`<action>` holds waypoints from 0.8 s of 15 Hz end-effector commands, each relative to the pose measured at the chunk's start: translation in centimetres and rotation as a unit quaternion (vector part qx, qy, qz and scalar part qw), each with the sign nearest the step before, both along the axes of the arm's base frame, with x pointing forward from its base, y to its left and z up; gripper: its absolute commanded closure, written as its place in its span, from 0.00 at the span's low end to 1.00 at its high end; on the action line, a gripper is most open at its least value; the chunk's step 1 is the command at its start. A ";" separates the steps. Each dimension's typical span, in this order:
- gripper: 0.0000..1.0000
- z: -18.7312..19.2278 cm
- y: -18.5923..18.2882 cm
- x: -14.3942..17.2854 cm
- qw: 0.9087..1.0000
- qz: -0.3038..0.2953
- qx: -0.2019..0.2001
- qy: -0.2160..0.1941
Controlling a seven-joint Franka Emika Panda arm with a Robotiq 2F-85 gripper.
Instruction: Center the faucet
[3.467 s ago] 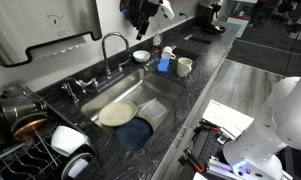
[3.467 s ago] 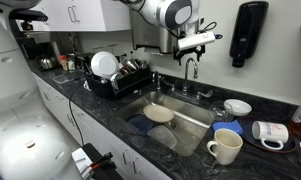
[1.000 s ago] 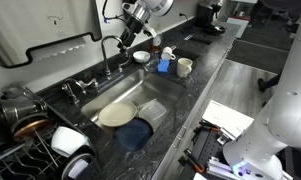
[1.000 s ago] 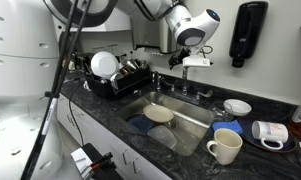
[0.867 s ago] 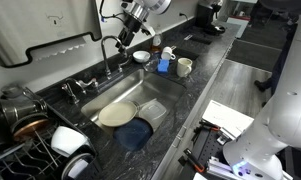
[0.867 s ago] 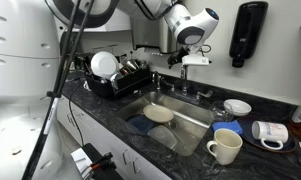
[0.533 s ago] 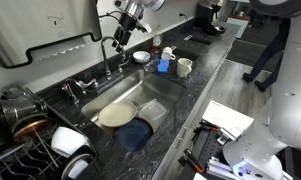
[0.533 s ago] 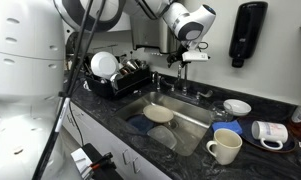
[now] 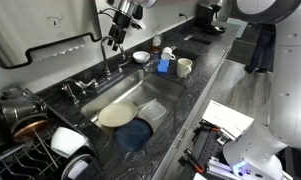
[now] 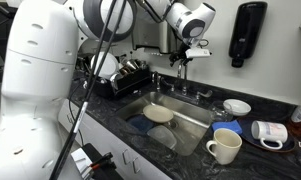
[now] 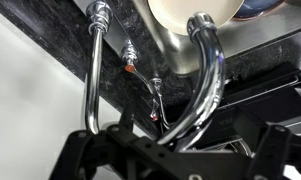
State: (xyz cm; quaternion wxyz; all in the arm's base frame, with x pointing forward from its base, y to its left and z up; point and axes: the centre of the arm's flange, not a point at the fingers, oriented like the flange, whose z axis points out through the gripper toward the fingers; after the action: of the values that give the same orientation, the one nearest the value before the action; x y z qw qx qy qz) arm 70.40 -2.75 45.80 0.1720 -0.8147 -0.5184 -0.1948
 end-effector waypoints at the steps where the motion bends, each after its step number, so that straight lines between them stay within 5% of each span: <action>1: 0.00 0.7 6.6 2.2 0.997 0.061 0.045 -0.011; 4: 0.00 0.4 6.4 2.3 0.997 0.066 0.042 -0.003; 8: 0.00 0.5 5.8 1.5 0.997 0.038 -0.062 0.042; 12: 0.00 1.5 6.6 -0.4 0.985 -0.015 -0.157 0.063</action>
State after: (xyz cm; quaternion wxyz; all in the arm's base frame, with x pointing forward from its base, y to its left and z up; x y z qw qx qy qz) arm 71.38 -0.17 46.94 0.0888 -0.8431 -0.5185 -0.1118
